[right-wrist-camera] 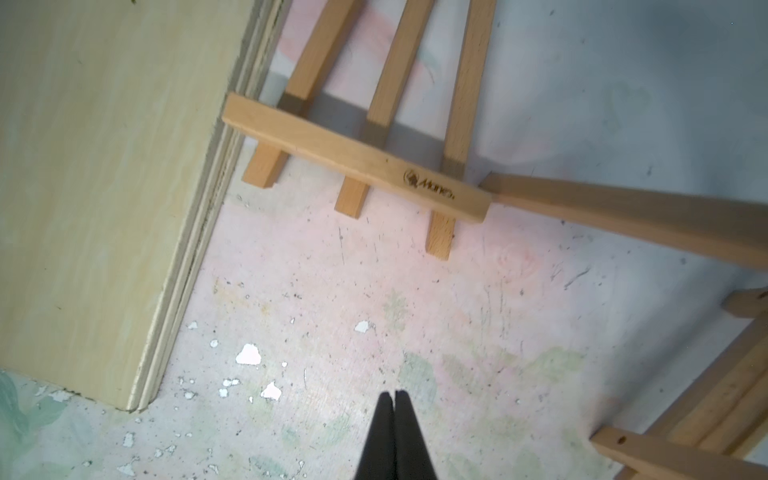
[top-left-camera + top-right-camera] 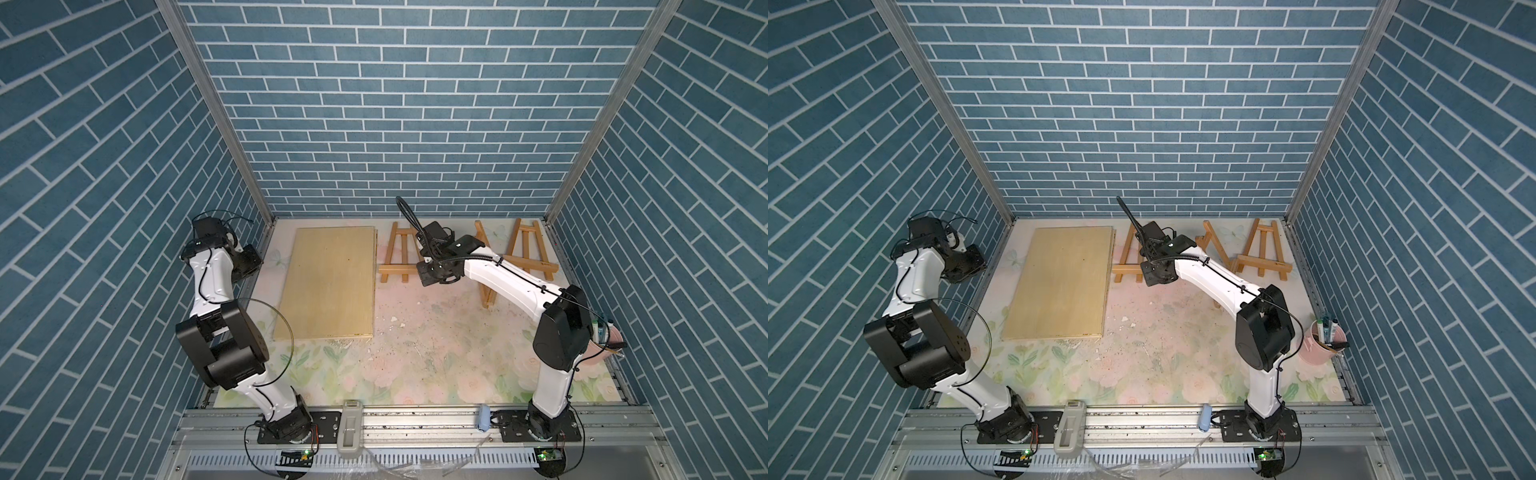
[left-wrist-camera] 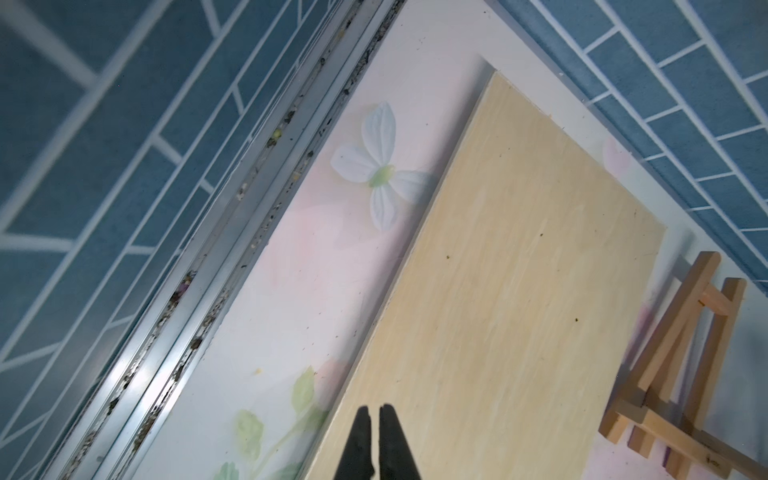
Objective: Disassemble the easel
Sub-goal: Adjust the drawing board.
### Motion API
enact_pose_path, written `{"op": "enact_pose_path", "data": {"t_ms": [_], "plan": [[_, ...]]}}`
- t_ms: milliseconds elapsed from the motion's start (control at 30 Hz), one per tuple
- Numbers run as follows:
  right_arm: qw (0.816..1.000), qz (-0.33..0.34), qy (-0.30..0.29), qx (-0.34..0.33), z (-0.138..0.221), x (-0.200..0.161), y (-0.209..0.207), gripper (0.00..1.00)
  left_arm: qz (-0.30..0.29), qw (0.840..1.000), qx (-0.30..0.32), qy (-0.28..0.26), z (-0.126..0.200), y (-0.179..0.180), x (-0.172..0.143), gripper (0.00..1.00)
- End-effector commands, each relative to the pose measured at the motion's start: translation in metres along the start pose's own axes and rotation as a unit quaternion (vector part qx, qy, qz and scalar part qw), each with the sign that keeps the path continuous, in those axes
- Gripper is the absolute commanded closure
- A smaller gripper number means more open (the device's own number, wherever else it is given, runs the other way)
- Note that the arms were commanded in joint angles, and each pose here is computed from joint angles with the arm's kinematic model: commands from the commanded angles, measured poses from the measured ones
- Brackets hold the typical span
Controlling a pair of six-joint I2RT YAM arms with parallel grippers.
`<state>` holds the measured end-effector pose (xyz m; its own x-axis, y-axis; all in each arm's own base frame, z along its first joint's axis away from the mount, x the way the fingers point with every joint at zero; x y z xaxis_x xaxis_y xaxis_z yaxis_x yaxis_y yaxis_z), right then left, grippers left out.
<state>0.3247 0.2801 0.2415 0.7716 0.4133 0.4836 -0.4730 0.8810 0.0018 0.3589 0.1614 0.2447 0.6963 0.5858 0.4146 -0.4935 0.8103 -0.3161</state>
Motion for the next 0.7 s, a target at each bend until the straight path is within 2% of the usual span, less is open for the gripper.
{"op": "enact_pose_path", "data": {"t_ms": [0, 200, 433, 667], "plan": [[0.999, 0.03, 0.027, -0.006, -0.003, 0.0, -0.016, 1.0, 0.014, 0.999, 0.003, 0.033, -0.021, -0.01, -0.002, 0.9], [1.0, 0.006, 0.018, 0.024, 0.001, 0.014, -0.046, 1.0, 0.011, 0.999, 0.032, 0.026, -0.051, -0.015, 0.008, 0.9], [1.0, -0.018, 0.006, 0.01, 0.017, 0.016, -0.073, 1.0, 0.012, 0.997, 0.064, 0.051, -0.084, -0.004, 0.012, 0.9], [0.998, -0.052, 0.011, 0.015, 0.002, 0.016, -0.08, 1.0, 0.01, 0.995, 0.077, 0.062, -0.112, 0.001, 0.024, 0.9]]}}
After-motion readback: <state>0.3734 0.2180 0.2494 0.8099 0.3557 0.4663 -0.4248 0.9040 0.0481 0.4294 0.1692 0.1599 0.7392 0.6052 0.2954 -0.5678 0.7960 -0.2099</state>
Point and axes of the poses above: each gripper's point midway between its finger pads, its own z axis back along the fingers, its own y axis along the line the jaws close on, x = y × z, the point moved 8 cm from there along z, back along the fingers, and after that the axes turned 2 degrees about z, right-handed, at the moved point
